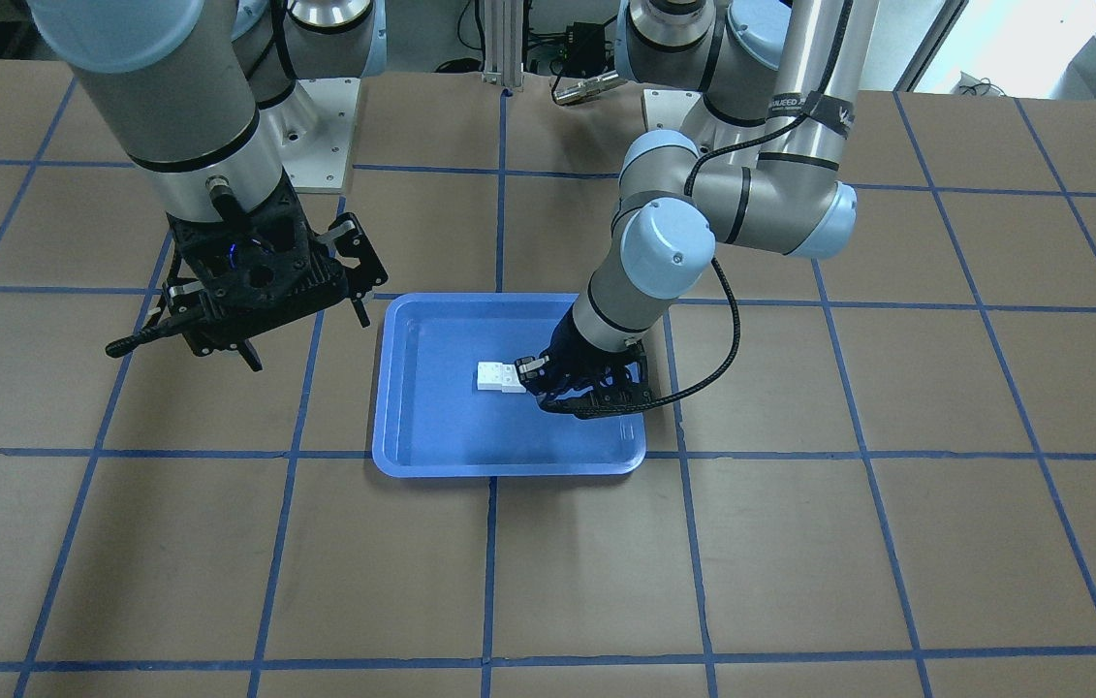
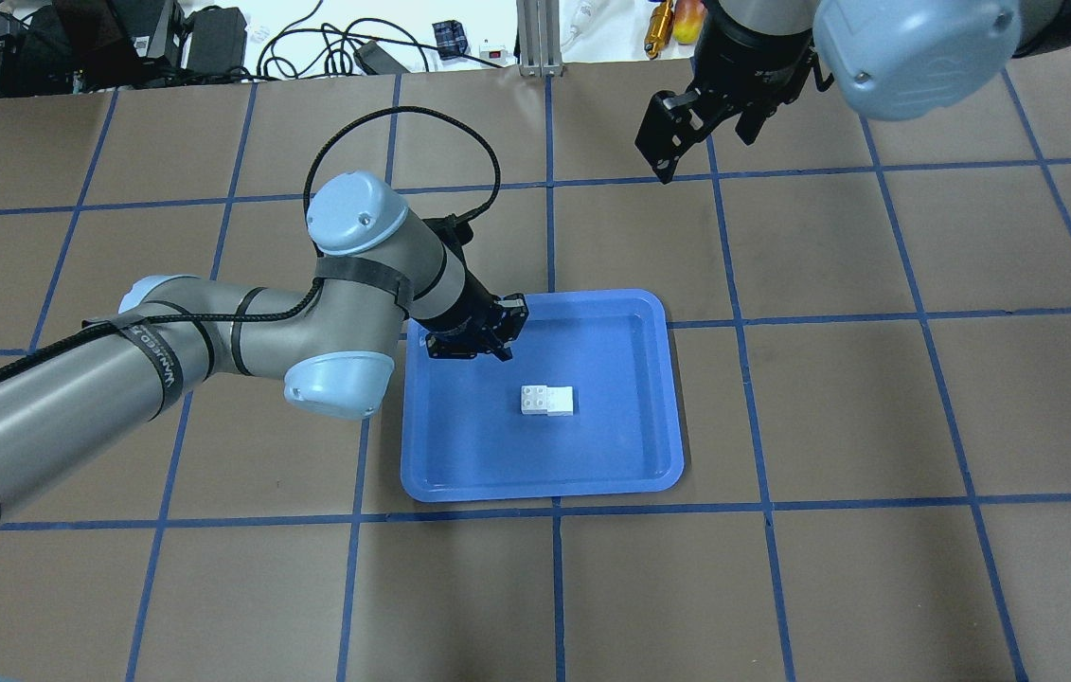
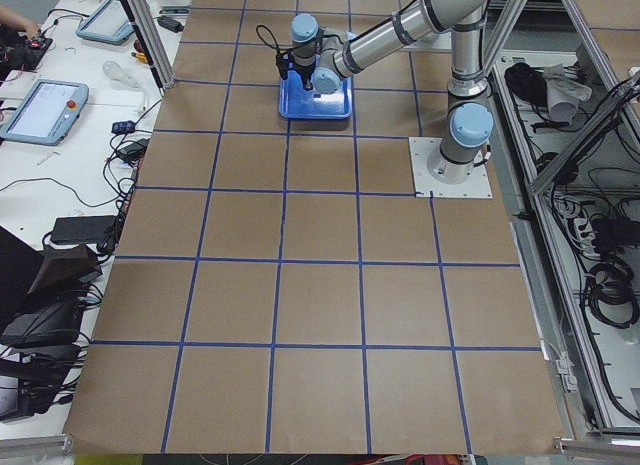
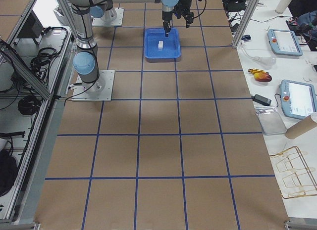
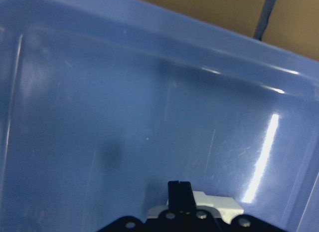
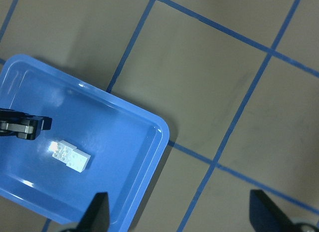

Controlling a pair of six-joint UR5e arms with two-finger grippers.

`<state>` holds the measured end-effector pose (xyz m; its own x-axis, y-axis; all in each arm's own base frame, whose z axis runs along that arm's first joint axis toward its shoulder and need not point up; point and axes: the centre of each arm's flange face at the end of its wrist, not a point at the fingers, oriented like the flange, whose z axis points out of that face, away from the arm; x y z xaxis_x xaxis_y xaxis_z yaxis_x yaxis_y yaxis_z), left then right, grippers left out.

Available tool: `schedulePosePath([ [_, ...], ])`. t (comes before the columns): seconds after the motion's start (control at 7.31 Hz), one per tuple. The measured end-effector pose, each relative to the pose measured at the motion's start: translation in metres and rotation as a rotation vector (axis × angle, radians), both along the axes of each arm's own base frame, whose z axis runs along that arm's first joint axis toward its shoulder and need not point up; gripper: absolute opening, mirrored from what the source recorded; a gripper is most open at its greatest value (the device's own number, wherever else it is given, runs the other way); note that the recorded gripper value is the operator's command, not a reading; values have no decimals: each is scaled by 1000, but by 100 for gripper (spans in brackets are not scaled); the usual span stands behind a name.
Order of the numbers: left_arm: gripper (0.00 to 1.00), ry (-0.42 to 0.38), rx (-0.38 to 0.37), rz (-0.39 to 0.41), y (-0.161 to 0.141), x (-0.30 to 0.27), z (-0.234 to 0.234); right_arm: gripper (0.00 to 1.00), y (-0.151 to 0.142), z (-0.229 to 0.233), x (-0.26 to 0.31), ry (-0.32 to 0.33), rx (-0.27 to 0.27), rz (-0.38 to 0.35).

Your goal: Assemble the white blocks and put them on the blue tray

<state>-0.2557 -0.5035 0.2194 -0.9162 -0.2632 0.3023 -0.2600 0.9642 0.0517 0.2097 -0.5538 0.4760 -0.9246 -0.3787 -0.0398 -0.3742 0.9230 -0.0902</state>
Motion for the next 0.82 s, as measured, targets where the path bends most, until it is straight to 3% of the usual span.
schedulePosePath([
  [0.14,16,-2,-40,-7,-12,23,13,100,11,8,-1,-1,23,-110],
  [0.27,35,-8,-89,-25,-23,51,27,100,21,16,-3,1,37,-164],
  [0.41,49,-17,-137,-36,-33,79,44,100,30,27,-7,7,32,-187],
  [0.55,72,-32,-170,-46,-41,100,64,100,38,33,-14,34,24,-204],
  [0.82,85,-105,-196,-120,-61,130,115,100,54,42,-30,101,9,-222],
])
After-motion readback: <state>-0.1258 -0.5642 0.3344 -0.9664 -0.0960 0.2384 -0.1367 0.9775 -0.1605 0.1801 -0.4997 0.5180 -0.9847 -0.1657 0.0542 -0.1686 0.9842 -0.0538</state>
